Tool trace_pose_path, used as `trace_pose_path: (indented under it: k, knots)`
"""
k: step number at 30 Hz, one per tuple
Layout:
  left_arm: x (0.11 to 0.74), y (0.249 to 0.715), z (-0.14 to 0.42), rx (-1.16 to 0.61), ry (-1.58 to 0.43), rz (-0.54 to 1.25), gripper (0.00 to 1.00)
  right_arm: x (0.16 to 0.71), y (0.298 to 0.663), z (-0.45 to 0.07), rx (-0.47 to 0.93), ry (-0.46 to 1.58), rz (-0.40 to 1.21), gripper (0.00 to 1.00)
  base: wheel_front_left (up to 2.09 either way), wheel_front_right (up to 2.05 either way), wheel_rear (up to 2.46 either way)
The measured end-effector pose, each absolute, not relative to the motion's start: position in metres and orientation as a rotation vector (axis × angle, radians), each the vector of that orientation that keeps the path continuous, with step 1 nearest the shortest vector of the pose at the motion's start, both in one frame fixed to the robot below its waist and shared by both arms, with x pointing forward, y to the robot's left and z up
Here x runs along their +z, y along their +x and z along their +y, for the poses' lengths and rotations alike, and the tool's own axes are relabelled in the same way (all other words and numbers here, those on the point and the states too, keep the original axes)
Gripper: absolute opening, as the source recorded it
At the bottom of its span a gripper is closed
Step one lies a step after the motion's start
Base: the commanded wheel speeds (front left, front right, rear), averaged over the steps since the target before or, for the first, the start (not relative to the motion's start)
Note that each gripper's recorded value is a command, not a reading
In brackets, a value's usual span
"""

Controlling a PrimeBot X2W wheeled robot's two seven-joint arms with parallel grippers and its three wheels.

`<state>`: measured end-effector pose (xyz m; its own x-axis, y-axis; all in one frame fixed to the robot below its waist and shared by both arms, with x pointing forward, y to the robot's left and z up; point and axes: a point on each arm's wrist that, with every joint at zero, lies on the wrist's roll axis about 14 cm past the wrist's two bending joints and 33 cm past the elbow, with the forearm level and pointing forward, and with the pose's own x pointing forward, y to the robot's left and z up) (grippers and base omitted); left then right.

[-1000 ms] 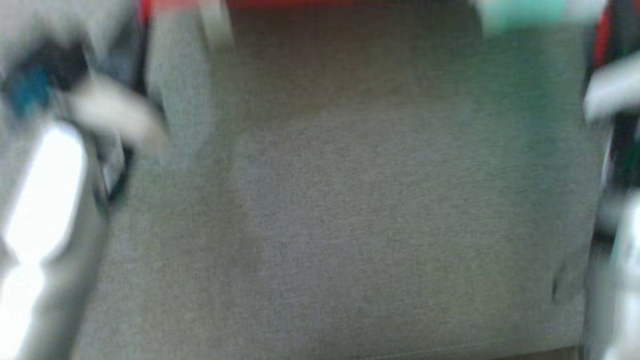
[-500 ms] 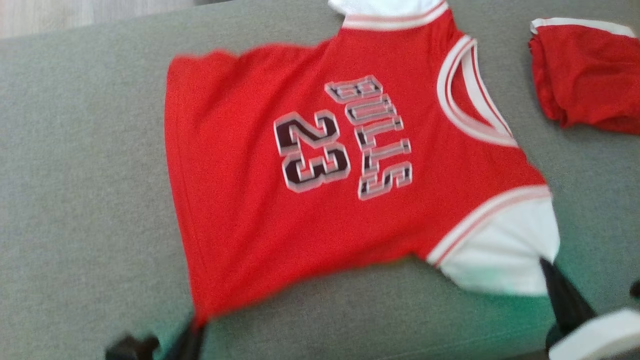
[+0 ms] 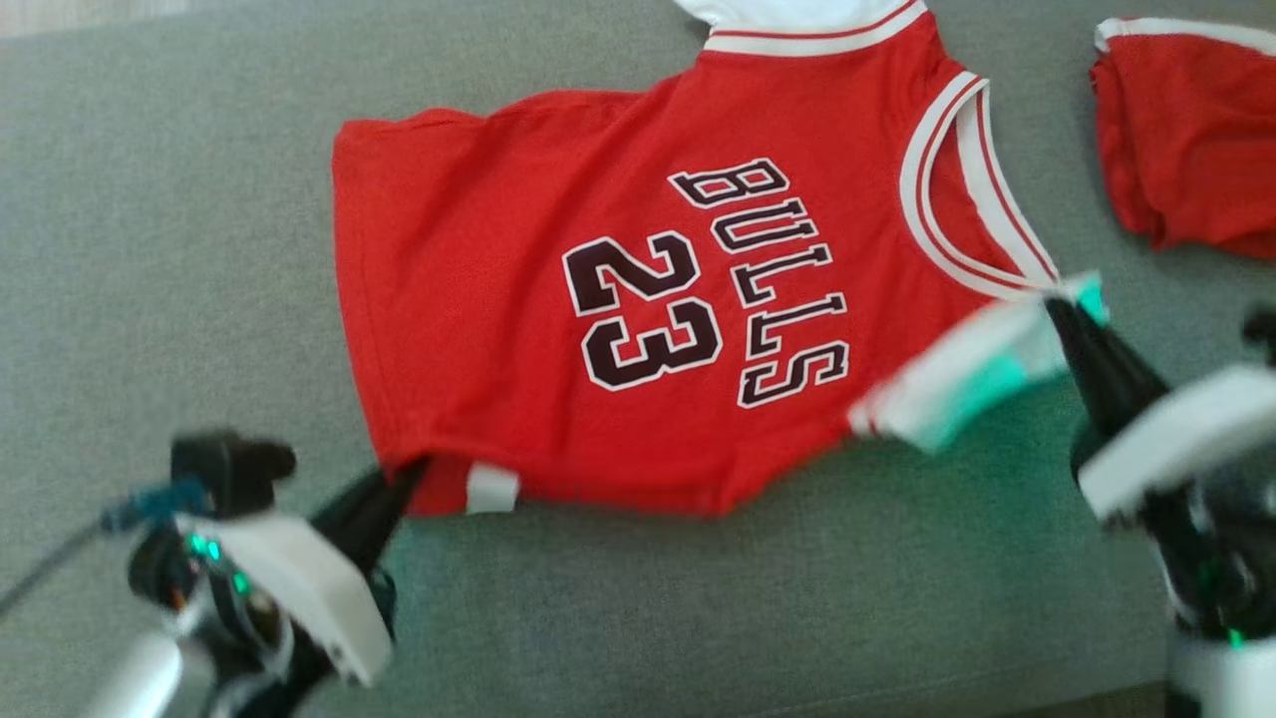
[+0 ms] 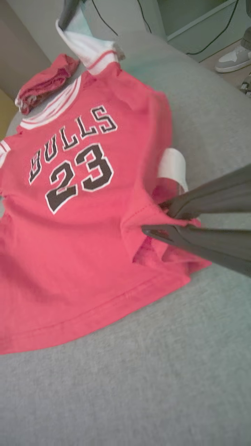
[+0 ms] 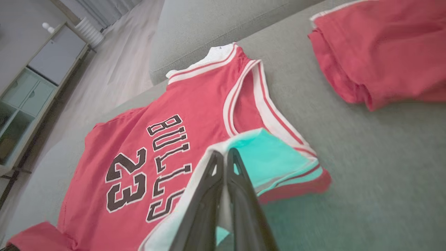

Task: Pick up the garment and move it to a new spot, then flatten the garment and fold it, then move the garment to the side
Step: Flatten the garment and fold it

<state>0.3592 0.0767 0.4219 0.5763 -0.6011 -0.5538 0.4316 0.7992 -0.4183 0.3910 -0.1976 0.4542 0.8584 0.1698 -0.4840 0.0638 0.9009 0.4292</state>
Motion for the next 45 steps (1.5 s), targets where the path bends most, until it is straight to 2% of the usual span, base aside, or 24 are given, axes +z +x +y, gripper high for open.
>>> trace_pose_path:
  k: [9, 10, 11, 12, 17, 22, 25, 28, 35, 41, 42, 43, 44, 45]
  knots:
    - [0.392, 0.404, 0.1, -0.519, -0.176, 0.848, 0.0, 0.446, 0.454, -0.193, 0.073, 0.376, 0.553, 0.0, 0.0, 0.0, 0.0]
    - [0.39, 0.404, 0.101, -0.507, -0.179, 0.852, 0.19, 0.447, 0.458, -0.194, 0.067, 0.371, 0.536, 0.46, 0.0, 0.0, 0.0]
    - [0.388, 0.405, 0.102, -0.496, -0.184, 0.85, 0.56, 0.447, 0.461, -0.194, 0.064, 0.368, 0.52, 1.0, 0.0, 0.0, 0.0]
    - [0.387, 0.405, 0.102, -0.492, -0.189, 0.845, 1.0, 0.447, 0.462, -0.194, 0.061, 0.363, 0.512, 1.0, 0.0, 0.0, 0.0]
    - [0.402, 0.413, 0.109, -0.43, -0.237, 0.737, 1.0, 0.445, 0.455, -0.19, 0.079, 0.29, 0.502, 1.0, 0.0, 0.0, 0.0]
    - [0.411, 0.404, 0.115, -0.351, -0.33, 0.668, 1.0, 0.425, 0.429, -0.215, 0.039, 0.171, 0.574, 1.0, 0.0, 0.0, 0.0]
    - [0.399, 0.381, 0.105, -0.35, -0.388, 0.726, 1.0, 0.407, 0.414, -0.23, 0.004, 0.113, 0.643, 1.0, 0.0, 0.0, 0.0]
    - [0.384, 0.365, 0.097, -0.359, -0.41, 0.797, 1.0, 0.397, 0.414, -0.237, -0.002, 0.061, 0.68, 1.0, 0.0, 0.0, 0.0]
    - [0.372, 0.368, 0.093, -0.372, -0.404, 0.83, 1.0, 0.369, 0.41, -0.233, 0.016, 0.04, 0.829, 1.0, 0.0, 0.0, 0.0]
    - [0.372, 0.368, 0.081, -0.43, -0.421, 0.842, 1.0, 0.364, 0.407, -0.229, 0.031, 0.069, 0.886, 1.0, 0.0, 0.0, 0.0]
    - [0.373, 0.366, 0.076, -0.45, -0.432, 0.85, 0.77, 0.364, 0.407, -0.229, 0.032, 0.085, 0.891, 1.0, 0.0, 0.0, 0.0]
    - [0.374, 0.364, 0.072, -0.47, -0.442, 0.856, 0.0, 0.365, 0.406, -0.229, 0.031, 0.1, 0.893, 0.36, 0.0, 0.0, 0.0]
    - [0.374, 0.36, 0.067, -0.486, -0.451, 0.864, 0.0, 0.365, 0.405, -0.228, 0.031, 0.114, 0.893, 0.0, 0.0, 0.0, 0.0]
    - [0.374, 0.357, 0.063, -0.501, -0.455, 0.873, 0.0, 0.365, 0.405, -0.228, 0.029, 0.132, 0.895, 0.0, 0.0, 0.0, 0.0]
